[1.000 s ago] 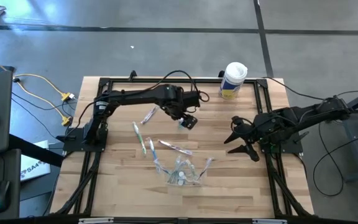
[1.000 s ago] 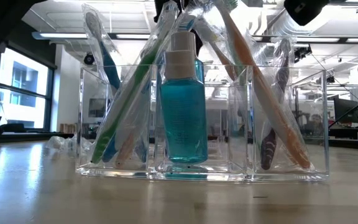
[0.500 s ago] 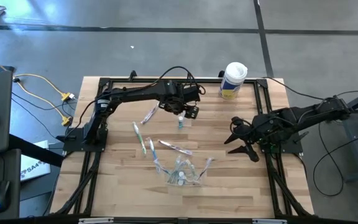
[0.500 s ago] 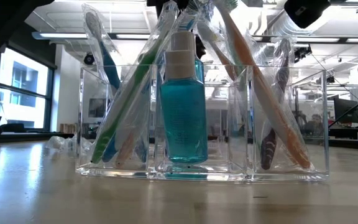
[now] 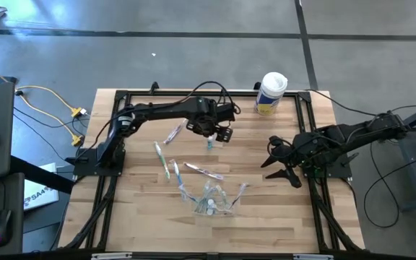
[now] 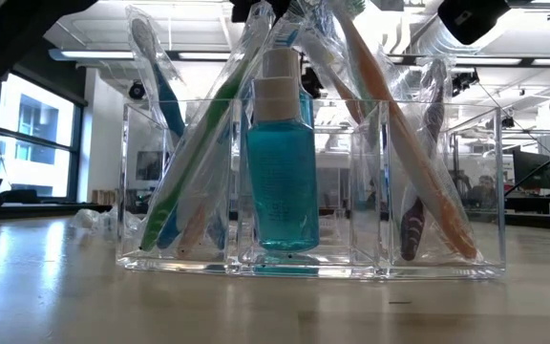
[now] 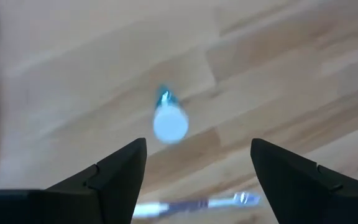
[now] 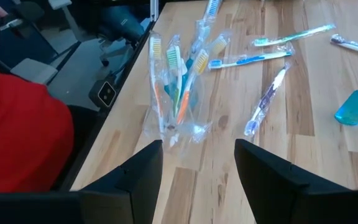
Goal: Pick & Place toothbrushing station
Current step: Put the mouthwash into the transparent organizer
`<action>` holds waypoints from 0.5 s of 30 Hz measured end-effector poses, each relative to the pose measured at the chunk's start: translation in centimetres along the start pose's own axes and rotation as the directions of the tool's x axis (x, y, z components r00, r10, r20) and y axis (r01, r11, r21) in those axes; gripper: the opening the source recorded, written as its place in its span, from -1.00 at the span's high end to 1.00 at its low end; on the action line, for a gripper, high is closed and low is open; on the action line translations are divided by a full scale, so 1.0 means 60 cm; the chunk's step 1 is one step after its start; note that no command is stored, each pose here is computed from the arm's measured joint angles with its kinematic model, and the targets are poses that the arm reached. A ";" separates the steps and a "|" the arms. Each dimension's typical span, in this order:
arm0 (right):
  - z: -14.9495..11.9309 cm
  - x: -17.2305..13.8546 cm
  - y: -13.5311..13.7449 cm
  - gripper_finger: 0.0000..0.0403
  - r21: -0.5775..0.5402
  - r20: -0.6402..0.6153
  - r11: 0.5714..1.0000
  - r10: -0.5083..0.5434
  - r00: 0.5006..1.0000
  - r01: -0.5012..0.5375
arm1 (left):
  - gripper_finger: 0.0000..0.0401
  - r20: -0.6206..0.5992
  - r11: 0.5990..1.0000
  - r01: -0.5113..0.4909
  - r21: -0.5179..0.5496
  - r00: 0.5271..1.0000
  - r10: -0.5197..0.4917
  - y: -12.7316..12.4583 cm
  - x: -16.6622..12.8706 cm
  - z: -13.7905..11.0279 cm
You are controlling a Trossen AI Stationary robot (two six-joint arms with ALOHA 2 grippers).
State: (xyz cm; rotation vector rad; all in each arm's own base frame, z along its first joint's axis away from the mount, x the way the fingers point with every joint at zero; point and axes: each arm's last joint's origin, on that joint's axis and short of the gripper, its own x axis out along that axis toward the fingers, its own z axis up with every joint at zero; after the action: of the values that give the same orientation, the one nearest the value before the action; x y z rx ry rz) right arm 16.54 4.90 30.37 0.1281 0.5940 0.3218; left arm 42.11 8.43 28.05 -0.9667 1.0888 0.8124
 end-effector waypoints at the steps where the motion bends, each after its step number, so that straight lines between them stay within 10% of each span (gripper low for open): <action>1: 0.000 0.000 0.000 0.04 0.000 -0.001 1.000 0.000 1.000 0.000 | -0.43 -0.014 1.000 -0.007 0.000 1.000 0.007 0.001 0.003 -0.001; 15: -0.001 0.000 0.000 0.04 0.001 -0.006 1.000 -0.001 1.000 0.001 | -0.43 -0.005 0.999 -0.046 0.006 0.999 0.046 0.001 0.024 0.004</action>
State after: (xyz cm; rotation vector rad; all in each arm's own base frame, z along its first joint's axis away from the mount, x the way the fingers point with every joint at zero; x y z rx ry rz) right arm 16.51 4.89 30.32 0.1276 0.6002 0.3214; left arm 42.53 8.81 26.67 -0.9423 1.1209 0.8434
